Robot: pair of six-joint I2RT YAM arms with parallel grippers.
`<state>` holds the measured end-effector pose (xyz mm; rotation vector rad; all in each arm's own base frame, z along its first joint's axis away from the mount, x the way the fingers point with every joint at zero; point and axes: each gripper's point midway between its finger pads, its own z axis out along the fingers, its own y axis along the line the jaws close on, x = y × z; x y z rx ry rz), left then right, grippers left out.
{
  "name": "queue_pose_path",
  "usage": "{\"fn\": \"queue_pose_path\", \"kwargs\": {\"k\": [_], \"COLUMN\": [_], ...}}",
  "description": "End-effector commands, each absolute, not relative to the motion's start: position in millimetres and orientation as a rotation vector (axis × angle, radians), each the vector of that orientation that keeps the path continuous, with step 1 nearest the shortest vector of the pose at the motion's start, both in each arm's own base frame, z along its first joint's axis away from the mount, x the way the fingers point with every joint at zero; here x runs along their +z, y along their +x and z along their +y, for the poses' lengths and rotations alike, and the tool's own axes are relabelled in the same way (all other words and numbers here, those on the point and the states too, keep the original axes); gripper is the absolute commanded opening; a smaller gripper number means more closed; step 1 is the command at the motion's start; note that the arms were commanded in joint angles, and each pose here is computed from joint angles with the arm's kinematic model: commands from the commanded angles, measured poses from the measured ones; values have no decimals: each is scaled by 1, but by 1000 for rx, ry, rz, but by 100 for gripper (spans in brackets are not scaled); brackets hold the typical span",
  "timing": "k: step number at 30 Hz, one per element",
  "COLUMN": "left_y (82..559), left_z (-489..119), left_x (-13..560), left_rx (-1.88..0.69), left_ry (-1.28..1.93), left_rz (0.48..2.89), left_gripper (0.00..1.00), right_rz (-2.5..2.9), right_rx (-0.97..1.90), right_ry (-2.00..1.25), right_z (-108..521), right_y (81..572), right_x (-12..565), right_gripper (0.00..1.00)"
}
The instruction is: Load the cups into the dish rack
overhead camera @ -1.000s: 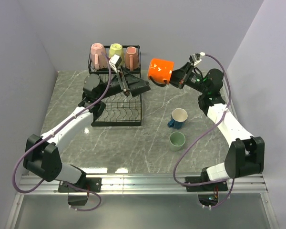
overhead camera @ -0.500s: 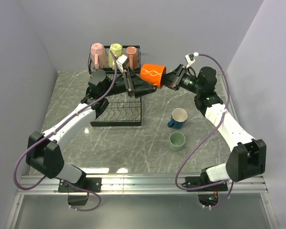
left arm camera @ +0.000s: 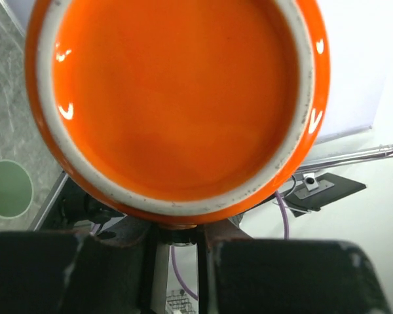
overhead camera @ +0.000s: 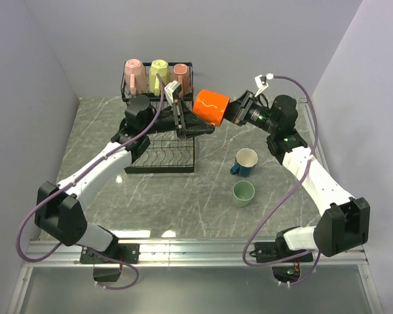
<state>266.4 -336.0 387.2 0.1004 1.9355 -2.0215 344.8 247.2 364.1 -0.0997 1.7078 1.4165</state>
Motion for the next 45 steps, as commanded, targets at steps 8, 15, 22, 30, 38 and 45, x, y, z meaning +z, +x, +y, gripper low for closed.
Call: {"fn": "queue_pose_path", "kwargs": {"k": [8, 15, 22, 30, 38, 45], "left_y": [308, 342, 380, 409, 459, 498], "left_z": [-277, -216, -141, -125, -108, -96], "left_x": [391, 329, 238, 181, 133, 101], "left_rx": [-1574, -1046, -368, -154, 82, 47], "left_ry": [84, -7, -102, -109, -142, -213], "left_rz": [1833, 2043, 2197, 2222, 2206, 2234], "left_gripper": [0, 0, 0, 0, 0, 0], "right_rz": [1827, 1948, 2008, 2062, 2105, 2130], "right_rx": [1307, 1184, 1103, 1058, 1007, 947], "right_ry": [-114, 43, 90, 135, 159, 202], "right_z": [236, 194, 173, 160, 149, 137], "right_y": [307, 287, 251, 221, 199, 184], "right_x": [349, 299, 276, 258, 251, 245], "right_gripper": [80, 80, 79, 79, 78, 78]}}
